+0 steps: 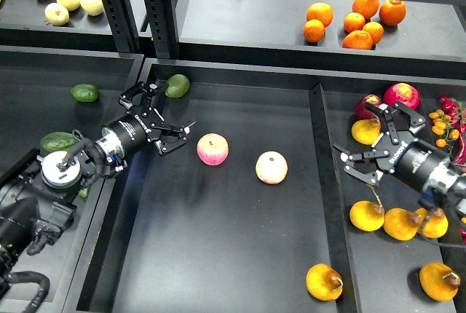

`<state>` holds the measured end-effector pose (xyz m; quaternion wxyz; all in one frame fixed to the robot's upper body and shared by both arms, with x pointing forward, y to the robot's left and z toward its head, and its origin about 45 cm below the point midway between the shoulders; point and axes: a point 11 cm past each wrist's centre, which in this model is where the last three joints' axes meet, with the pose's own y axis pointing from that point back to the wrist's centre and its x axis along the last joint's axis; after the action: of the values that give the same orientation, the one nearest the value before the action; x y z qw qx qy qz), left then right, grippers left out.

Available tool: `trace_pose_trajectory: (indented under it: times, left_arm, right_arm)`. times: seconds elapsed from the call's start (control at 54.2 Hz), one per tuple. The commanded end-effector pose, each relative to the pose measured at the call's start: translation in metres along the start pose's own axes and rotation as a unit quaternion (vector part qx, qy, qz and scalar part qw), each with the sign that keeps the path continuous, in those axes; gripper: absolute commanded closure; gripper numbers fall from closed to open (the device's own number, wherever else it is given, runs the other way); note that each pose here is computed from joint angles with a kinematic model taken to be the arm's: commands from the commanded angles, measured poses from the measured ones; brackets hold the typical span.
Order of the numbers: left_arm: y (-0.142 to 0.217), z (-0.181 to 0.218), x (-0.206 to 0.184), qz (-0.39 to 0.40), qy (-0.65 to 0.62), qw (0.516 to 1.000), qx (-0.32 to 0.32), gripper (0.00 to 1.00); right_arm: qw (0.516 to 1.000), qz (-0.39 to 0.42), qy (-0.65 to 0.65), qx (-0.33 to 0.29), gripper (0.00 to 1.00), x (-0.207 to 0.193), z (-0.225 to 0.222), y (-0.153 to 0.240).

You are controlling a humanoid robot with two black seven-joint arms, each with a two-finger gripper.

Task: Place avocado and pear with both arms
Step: 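Withdraw the left gripper to the tray and swing the right gripper outward, then lower the open right gripper over the yellow pear near the robot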

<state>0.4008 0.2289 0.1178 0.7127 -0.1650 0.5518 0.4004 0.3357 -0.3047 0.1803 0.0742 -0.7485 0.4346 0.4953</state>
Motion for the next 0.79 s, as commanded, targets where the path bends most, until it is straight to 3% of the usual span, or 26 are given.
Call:
trace_pose_trajectory:
  times: [0.0, 0.221, 0.461, 0.775]
  left_arm:
    - [0.001, -0.016, 0.006, -0.007, 0.033, 0.999, -0.009, 0.01]
    - [0.01, -0.023, 0.01, -0.021, 0.063, 0.997, -0.034, 0.01]
    - [0.021, -0.015, 0.014, -0.026, 0.078, 0.995, -0.064, 0.01]
    - [0.039, -0.026, 0.03, -0.015, 0.096, 0.992, -0.077, 0.01]
  right_arm:
    - [0.998, 0.015, 0.042, -0.034, 0.0, 0.003, -0.003, 0.009]
    - [0.983, 0.068, 0.13, -0.11, 0.0, 0.01, -0.014, 0.024]
    - [0.957, 0.073, 0.208, -0.191, 0.0, 0.002, -0.012, 0.021]
    - [0.889, 0.008, 0.327, -0.32, 0.0, -0.001, 0.022, 0.018]
